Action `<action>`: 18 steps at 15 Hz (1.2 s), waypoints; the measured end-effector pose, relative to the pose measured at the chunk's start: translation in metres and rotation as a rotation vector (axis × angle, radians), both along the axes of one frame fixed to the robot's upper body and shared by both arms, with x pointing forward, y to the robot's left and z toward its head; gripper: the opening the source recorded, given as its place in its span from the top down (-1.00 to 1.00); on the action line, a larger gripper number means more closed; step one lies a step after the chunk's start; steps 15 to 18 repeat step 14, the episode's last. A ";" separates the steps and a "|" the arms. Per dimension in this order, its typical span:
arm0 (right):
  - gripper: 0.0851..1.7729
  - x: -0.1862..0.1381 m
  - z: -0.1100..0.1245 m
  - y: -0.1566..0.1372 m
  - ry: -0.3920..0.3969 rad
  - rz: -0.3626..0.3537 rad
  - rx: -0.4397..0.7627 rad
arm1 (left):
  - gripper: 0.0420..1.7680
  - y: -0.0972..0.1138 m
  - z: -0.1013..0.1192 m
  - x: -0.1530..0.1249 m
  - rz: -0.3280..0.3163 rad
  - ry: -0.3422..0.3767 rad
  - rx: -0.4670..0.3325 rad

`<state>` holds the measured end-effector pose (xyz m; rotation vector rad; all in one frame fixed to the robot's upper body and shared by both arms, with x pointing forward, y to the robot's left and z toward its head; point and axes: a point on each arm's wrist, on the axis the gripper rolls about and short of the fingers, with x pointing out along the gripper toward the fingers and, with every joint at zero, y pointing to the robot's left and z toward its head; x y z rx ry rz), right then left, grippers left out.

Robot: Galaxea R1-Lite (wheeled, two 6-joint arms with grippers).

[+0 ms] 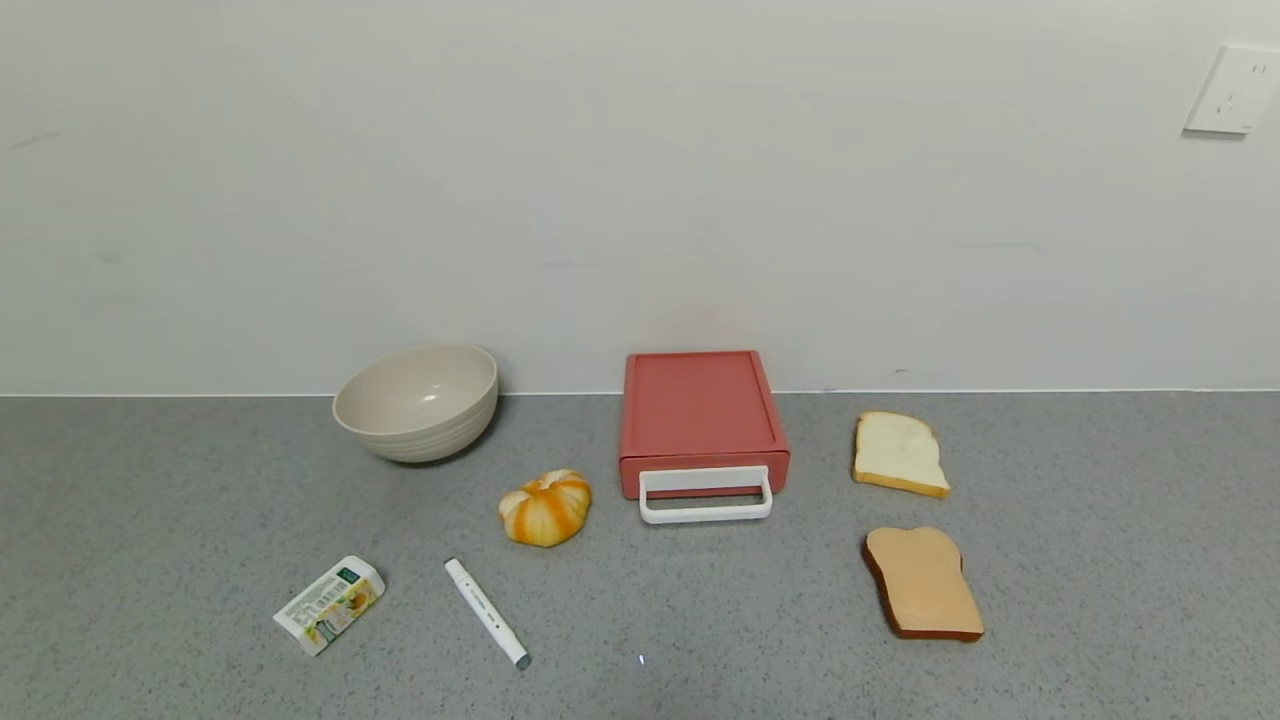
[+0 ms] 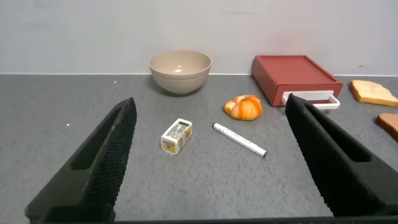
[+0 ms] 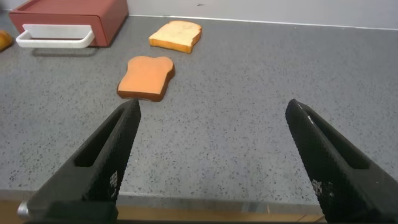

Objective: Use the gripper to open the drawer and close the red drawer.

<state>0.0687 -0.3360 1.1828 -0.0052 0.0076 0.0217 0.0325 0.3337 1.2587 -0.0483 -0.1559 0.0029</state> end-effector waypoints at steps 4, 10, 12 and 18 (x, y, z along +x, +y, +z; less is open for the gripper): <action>-0.93 0.000 0.000 0.000 0.000 0.000 0.000 | -0.95 -0.001 -0.048 0.029 -0.013 0.027 0.080; -0.93 0.000 0.000 0.000 0.000 0.000 0.000 | -0.95 0.000 -0.074 0.037 -0.008 0.137 0.094; -0.93 0.000 0.000 0.000 0.000 0.000 0.000 | -0.95 0.000 -0.077 0.037 -0.002 0.161 0.092; -0.93 0.000 0.000 0.000 0.000 -0.001 0.000 | -0.95 0.000 -0.077 0.037 0.000 0.162 0.088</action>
